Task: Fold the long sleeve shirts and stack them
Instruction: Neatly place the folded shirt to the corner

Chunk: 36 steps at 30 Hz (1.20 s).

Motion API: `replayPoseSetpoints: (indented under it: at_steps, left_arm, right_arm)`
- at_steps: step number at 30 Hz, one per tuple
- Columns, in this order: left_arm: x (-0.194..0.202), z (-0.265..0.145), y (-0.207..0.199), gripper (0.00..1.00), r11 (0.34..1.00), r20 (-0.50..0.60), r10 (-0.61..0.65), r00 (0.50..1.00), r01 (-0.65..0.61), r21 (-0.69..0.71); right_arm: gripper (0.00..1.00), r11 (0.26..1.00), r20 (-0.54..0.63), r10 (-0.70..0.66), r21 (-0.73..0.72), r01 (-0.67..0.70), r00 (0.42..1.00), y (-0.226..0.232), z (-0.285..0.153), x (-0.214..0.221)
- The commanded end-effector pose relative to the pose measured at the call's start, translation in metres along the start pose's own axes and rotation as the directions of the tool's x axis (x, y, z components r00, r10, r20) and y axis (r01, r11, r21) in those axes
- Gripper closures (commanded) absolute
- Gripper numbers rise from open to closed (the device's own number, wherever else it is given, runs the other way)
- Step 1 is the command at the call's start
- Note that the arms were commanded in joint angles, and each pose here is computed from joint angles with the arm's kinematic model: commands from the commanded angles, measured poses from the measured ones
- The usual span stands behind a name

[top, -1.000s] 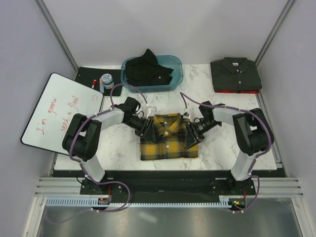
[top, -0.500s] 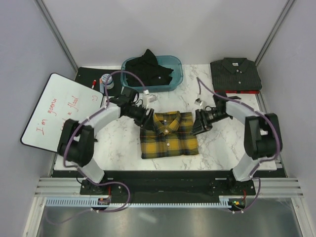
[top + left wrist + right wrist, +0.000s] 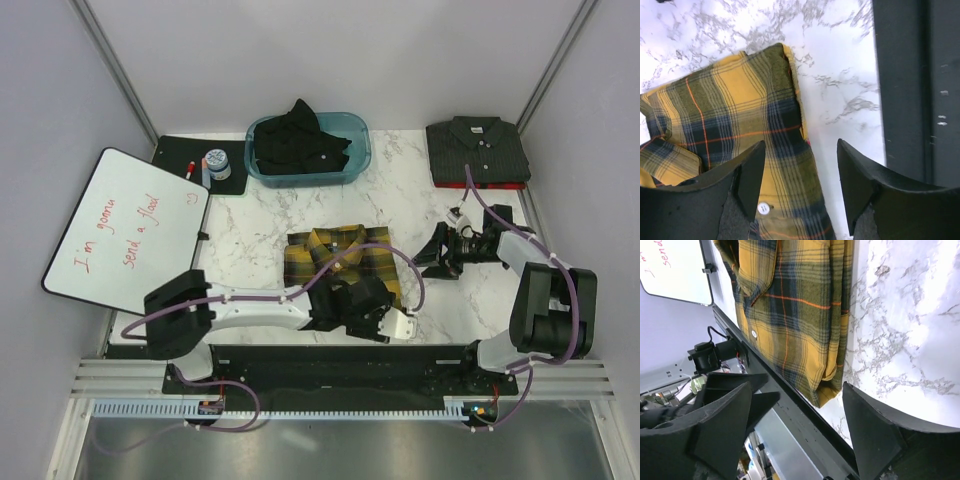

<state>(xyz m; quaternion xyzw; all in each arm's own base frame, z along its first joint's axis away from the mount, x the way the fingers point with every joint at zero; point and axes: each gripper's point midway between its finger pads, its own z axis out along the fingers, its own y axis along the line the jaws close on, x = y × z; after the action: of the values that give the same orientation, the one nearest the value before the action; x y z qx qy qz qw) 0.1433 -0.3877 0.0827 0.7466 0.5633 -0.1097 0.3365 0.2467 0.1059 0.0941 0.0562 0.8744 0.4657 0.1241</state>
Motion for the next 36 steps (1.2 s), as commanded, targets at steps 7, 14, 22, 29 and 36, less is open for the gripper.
replayPoseSetpoints:
  at_steps: [7,14,22,29,36]
  left_arm:
    - [-0.032,0.053,0.029,0.36,0.976,0.023,0.172,0.985,-0.167,-0.142]
    - [-0.026,0.084,0.028,0.41,0.983,0.007,0.141,0.99,-0.139,-0.119]
    - [-0.03,0.062,0.041,0.85,0.997,0.087,0.035,0.996,-0.029,-0.071]
    - [-0.043,0.042,0.045,0.91,0.999,0.135,-0.025,0.991,0.028,-0.026]
    - [-0.047,0.032,0.051,0.91,0.999,0.147,-0.025,0.989,0.029,-0.029]
  right_arm:
    - [0.17,0.993,-0.002,0.121,-0.011,-0.121,0.993,-0.023,0.01,-0.007]
    - [0.14,0.989,0.0,0.149,-0.009,-0.149,0.989,-0.029,0.015,-0.003]
    - [0.11,0.976,-0.02,0.216,-0.013,-0.216,0.976,-0.039,0.027,0.006]
    - [0.07,0.972,-0.093,0.226,-0.05,-0.232,0.97,-0.038,0.047,0.016]
    - [0.05,0.968,-0.087,0.223,-0.102,-0.231,0.971,-0.036,0.07,0.019]
